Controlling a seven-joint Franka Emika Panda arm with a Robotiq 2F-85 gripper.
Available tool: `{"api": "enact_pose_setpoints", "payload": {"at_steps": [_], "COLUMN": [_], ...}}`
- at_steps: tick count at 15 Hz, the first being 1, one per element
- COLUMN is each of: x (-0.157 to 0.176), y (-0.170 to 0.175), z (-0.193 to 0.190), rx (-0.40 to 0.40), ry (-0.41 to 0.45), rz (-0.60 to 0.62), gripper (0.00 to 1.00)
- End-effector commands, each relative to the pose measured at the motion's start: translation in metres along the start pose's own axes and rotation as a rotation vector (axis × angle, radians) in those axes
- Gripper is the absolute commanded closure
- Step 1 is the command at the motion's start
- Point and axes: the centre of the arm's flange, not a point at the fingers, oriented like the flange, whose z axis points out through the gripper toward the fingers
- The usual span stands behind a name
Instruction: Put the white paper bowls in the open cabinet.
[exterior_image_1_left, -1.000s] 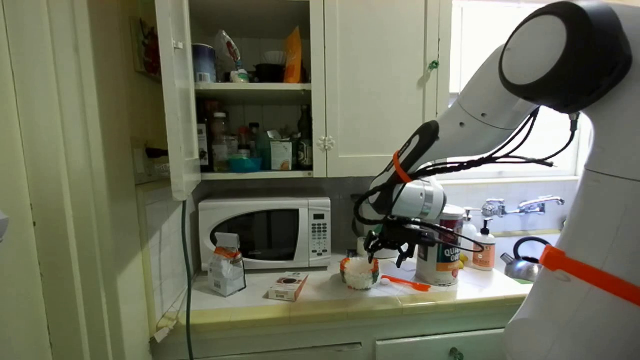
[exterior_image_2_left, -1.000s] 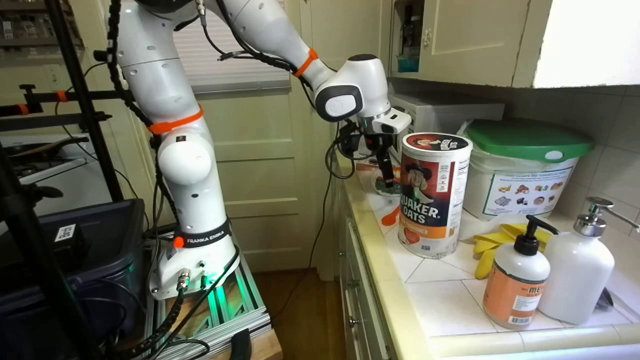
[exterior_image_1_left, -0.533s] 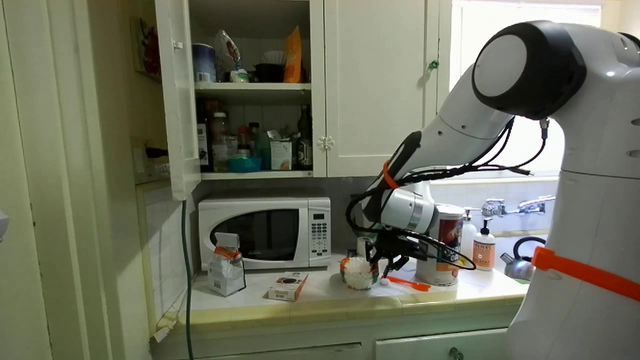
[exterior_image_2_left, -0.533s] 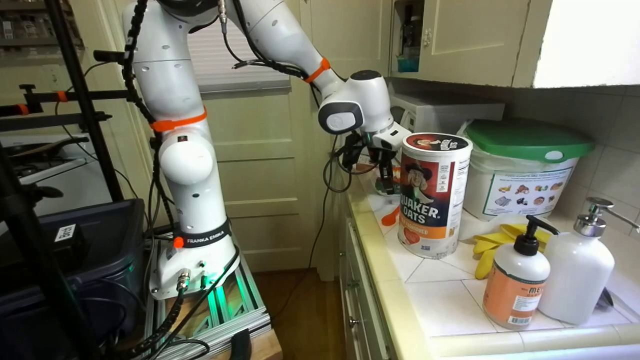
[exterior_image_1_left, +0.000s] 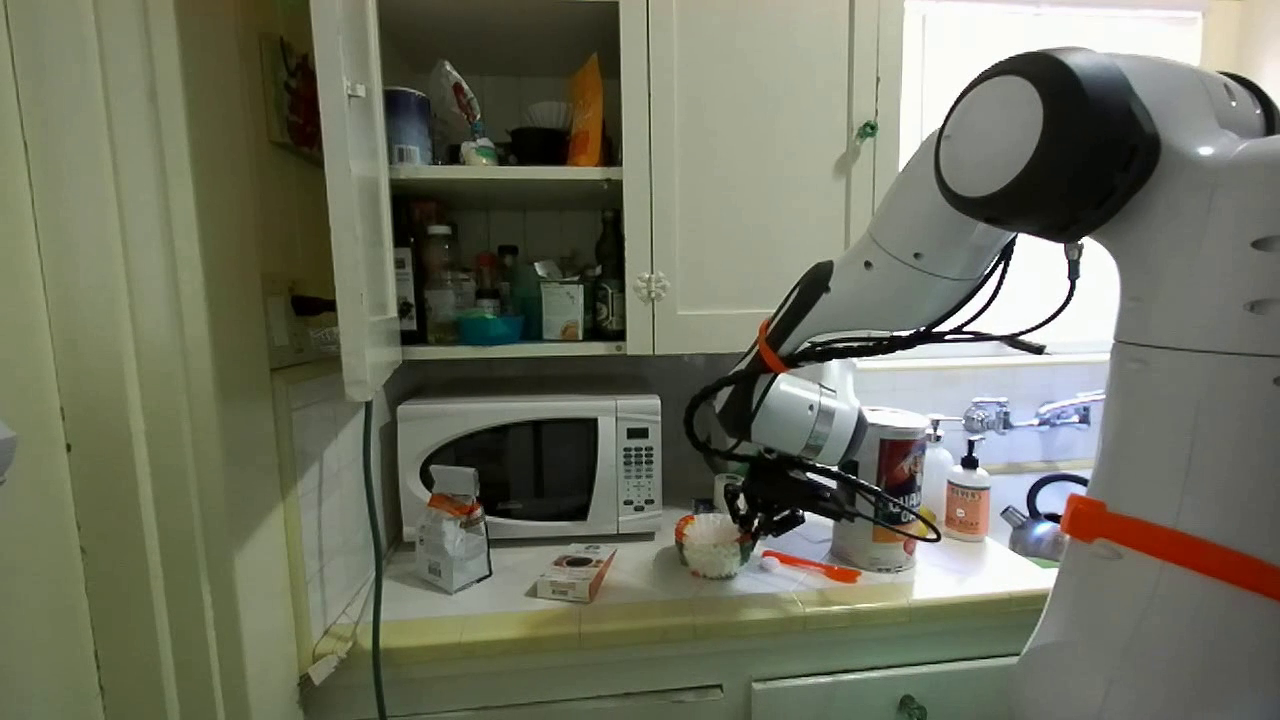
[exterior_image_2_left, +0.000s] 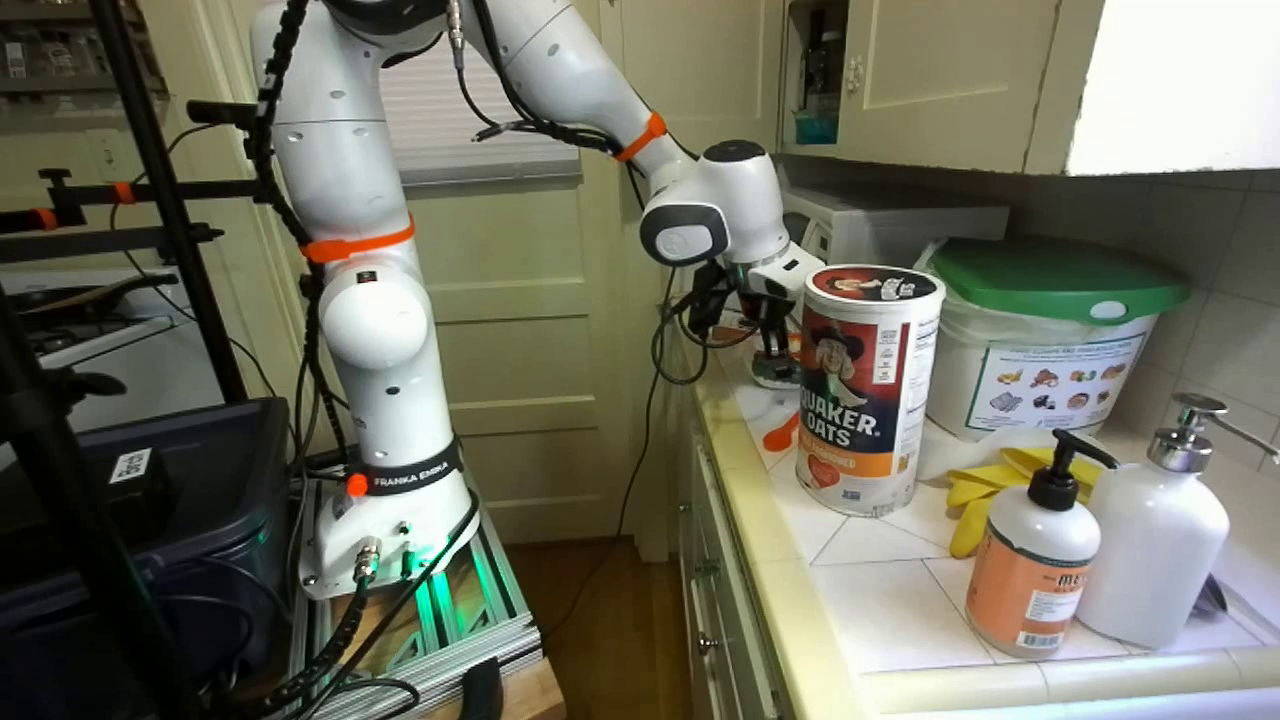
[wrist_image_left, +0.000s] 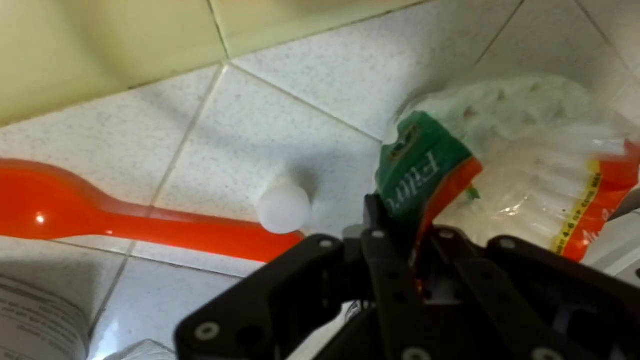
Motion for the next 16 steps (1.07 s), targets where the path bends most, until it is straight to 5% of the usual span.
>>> {"api": "enact_pose_setpoints", "payload": {"at_steps": [1,10,16], "x": [-0.008,-0.052,-0.040], "y": [-0.028,-0.165,-0.255], "z": [-0.029,-0.166,-0.257], "rx": [0.012,0.104,0.187], "ry": [-0.030,-0.222,-0.104], "rz": [-0.042,-0.341,-0.478], "gripper": [0.97,0.98,0.98]}}
